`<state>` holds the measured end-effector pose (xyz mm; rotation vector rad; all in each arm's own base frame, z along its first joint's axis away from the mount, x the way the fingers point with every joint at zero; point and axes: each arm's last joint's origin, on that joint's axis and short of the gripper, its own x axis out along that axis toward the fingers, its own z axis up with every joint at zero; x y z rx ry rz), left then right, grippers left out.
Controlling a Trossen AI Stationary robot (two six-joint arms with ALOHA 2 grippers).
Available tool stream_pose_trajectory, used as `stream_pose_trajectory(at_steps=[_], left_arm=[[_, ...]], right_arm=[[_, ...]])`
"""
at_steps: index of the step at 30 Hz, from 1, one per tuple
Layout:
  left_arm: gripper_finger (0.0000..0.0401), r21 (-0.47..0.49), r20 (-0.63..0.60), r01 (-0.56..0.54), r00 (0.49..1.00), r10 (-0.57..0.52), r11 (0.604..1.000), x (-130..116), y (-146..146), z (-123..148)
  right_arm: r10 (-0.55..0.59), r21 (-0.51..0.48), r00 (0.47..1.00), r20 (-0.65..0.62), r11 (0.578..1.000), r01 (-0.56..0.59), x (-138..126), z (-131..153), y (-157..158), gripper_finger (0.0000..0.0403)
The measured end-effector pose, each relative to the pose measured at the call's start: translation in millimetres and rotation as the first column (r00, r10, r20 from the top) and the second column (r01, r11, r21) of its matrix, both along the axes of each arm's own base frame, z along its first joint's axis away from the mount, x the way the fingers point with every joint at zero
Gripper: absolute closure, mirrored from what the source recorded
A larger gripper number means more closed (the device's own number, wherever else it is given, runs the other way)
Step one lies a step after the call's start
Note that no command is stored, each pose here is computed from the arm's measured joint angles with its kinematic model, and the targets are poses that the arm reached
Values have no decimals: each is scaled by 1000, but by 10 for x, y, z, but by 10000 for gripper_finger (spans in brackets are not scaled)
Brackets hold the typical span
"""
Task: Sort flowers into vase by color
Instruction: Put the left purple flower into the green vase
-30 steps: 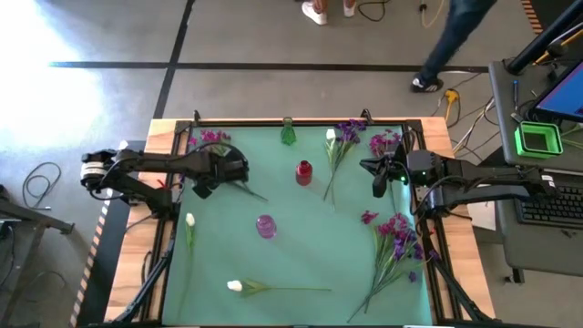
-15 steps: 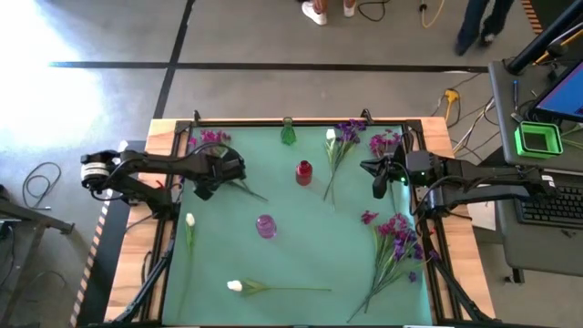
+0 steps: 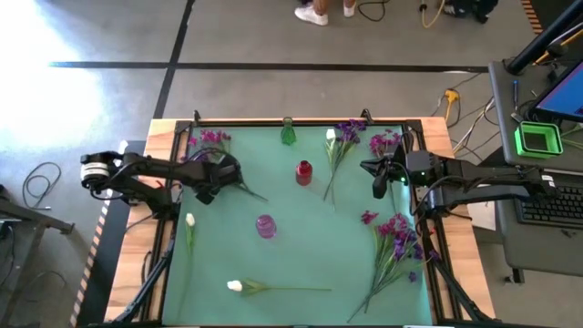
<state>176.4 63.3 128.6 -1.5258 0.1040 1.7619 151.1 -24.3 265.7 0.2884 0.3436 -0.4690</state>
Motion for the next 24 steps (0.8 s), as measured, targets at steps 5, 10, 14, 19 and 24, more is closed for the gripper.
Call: stream_pose_trajectory(at_steps=[5,10,14,19,24], left_arm=[[230,9,2,-10,1000,9,1000,-39,-9,-47],[240,8,-8,-1,1000,1,1000,-46,-11,-54],[267,15,-19,6,1000,-5,1000,-52,-8,-58],[303,22,-32,10,999,-9,1000,-60,-5,-63],[325,41,-38,-1,999,2,999,-69,1,-67]], right_arm=[[0,0,1000,0,1000,0,0,0,0,374],[0,0,1000,-1,1000,0,0,-1,0,374],[0,0,1000,-3,1000,0,-1,-3,0,374],[0,1,1000,-8,1000,0,-3,-8,0,374],[0,1,1000,-8,1000,0,-3,-8,0,374]])
